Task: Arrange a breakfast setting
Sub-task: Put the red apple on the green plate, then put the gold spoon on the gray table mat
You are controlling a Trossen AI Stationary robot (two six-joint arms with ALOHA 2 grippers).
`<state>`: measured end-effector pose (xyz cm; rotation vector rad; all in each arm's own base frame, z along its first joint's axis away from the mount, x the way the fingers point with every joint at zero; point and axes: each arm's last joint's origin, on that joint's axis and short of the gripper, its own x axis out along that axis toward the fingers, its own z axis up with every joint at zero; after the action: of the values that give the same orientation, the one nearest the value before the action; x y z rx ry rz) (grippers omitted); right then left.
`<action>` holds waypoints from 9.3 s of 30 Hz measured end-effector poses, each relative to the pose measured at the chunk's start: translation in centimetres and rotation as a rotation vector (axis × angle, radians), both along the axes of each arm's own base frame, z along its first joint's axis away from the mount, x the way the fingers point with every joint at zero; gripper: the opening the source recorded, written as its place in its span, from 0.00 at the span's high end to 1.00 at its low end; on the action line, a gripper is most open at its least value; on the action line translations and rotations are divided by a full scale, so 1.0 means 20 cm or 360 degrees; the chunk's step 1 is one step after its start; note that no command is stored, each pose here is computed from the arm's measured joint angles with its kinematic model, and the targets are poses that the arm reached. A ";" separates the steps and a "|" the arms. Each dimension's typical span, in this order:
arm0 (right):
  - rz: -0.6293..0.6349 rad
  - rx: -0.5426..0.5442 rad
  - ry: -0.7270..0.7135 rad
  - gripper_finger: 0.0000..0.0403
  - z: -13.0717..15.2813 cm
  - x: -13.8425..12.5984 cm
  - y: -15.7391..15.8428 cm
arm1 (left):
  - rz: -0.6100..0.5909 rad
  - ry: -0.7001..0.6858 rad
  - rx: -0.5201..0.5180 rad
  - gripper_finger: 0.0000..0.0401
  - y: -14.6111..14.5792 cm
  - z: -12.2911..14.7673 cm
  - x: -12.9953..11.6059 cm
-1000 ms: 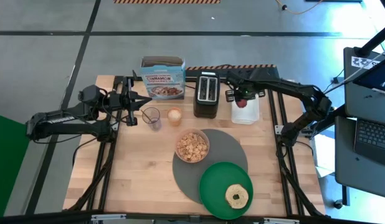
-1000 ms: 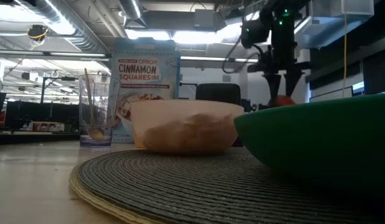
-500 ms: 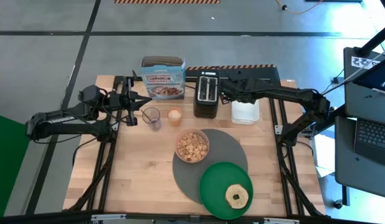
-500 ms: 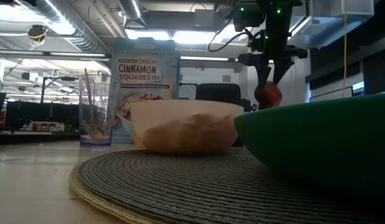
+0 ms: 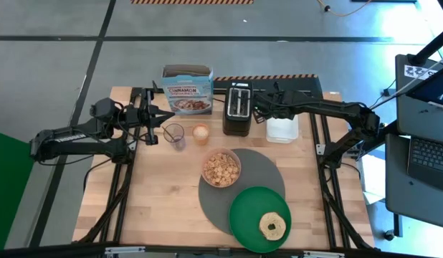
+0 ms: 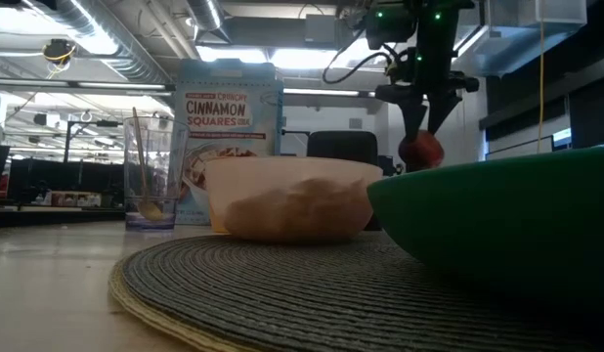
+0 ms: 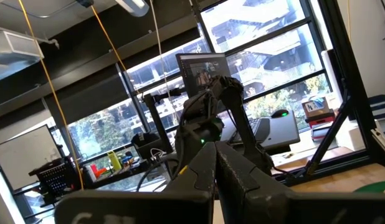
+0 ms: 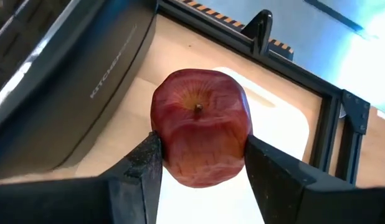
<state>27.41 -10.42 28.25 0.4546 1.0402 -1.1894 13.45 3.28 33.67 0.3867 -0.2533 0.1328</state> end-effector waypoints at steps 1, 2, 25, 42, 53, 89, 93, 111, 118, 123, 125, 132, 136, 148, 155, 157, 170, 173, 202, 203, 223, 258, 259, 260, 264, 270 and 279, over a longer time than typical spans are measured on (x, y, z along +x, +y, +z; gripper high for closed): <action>0.0022 0.0008 0.0014 0.54 0.00 0.00 0.00 | 0.0001 0.0000 0.0001 1.00 0.00 0.00 0.00; 0.0032 0.0013 0.0018 0.54 0.00 0.00 0.00 | 0.0000 -0.0001 0.0000 1.00 0.00 0.00 0.00; 0.0307 -0.0629 -0.0091 0.54 -0.07 0.06 0.58 | 0.0000 0.0000 0.0000 1.00 0.00 0.00 0.00; 0.0542 -0.0734 -0.0576 0.54 -0.05 -0.21 1.18 | 0.0001 0.0000 0.0001 1.00 0.00 0.00 0.00; 0.0637 -0.0604 -0.0925 0.54 -0.18 -0.36 1.39 | 0.0001 -0.0001 0.0000 1.00 0.00 0.00 0.00; 0.1097 -0.0442 -0.1242 0.54 -0.52 -0.55 1.82 | 0.0001 0.0000 0.0000 1.00 0.00 0.00 0.00; 0.1048 -0.0477 -0.1291 0.54 -0.60 -0.48 1.84 | 0.0000 0.0000 0.0000 1.00 0.00 0.00 0.00; 0.0923 -0.0150 -0.1237 0.54 -0.68 -0.39 1.87 | 0.0001 0.0000 0.0000 1.00 0.00 0.00 0.00; 0.0855 -0.0135 -0.1249 0.54 -0.75 -0.37 1.87 | 0.0001 0.0000 0.0000 1.00 0.00 0.00 0.00; 0.0854 -0.0119 -0.1241 0.54 -0.76 -0.37 1.88 | 0.0001 0.0000 0.0000 1.00 0.00 0.00 0.00; 0.0855 -0.0119 -0.1240 0.54 -0.76 -0.37 1.88 | 0.0001 0.0000 0.0000 1.00 0.00 0.00 0.00; 0.0864 -0.0113 -0.1211 0.54 -0.77 -0.38 1.88 | 0.0001 -0.0001 0.0000 1.00 0.00 0.00 0.00; 0.0882 -0.0129 -0.1194 0.54 -0.77 -0.38 1.87 | 0.0001 0.0000 0.0000 1.00 0.00 0.00 0.00; 0.0896 -0.0137 -0.1186 0.31 -0.77 -0.38 1.88 | 0.0001 0.0000 0.0000 1.00 0.00 0.00 0.00; 0.0937 -0.0152 -0.1172 0.18 -0.76 -0.38 1.88 | 0.0001 0.0000 0.0000 1.00 0.00 0.00 0.00; 0.0977 -0.0197 -0.1177 0.16 -0.73 -0.37 1.90 | 0.0002 0.0000 0.0000 1.00 0.00 0.00 0.00; 0.1515 -0.0768 -0.0708 0.15 -0.41 -0.26 1.98 | 0.0001 0.0000 0.0000 1.00 0.00 0.00 0.00; 0.1592 -0.0975 -0.0592 0.15 -0.30 -0.22 1.98 | 0.0001 0.0000 0.0000 1.00 0.00 0.00 0.00; 0.1570 -0.1623 0.0300 0.15 0.10 0.00 1.59 | -0.0170 0.0373 -0.0602 1.00 -0.01 -0.12 0.00; 0.1571 -0.1624 0.0300 0.15 0.10 0.00 1.59 | -0.0123 0.0467 -0.0637 1.00 -0.01 -0.15 0.00; 0.1568 -0.1566 0.0294 0.15 0.10 0.00 1.59 | 0.0851 0.1052 -0.1129 0.41 0.03 -0.27 -0.15; 0.1555 -0.1551 0.0307 0.15 0.10 0.01 1.58 | 0.0952 0.1152 -0.1289 0.39 0.04 -0.43 -0.11; 0.1549 -0.1548 0.0310 0.15 0.10 0.02 1.57 | 0.0953 0.1155 -0.1289 0.39 0.04 -0.43 -0.11; 0.1550 -0.1545 0.0310 0.15 0.09 0.02 1.57 | 0.0954 0.1164 -0.1290 0.39 0.04 -0.43 -0.11; 0.1545 -0.1526 0.0319 0.15 0.09 0.02 1.56 | 0.0905 0.1213 -0.1317 0.41 0.04 -0.45 -0.09; 0.1547 -0.1516 0.0321 0.15 0.09 0.02 1.56 | 0.0904 0.1219 -0.1320 0.51 0.05 -0.45 -0.08; 0.1547 -0.1515 0.0321 0.15 0.09 0.02 1.56 | 0.0894 0.1191 -0.1319 0.63 0.05 -0.44 -0.07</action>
<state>27.86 20.85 30.08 -0.8546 0.5972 -0.6980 12.00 4.22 24.80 -0.3438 0.6533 0.6028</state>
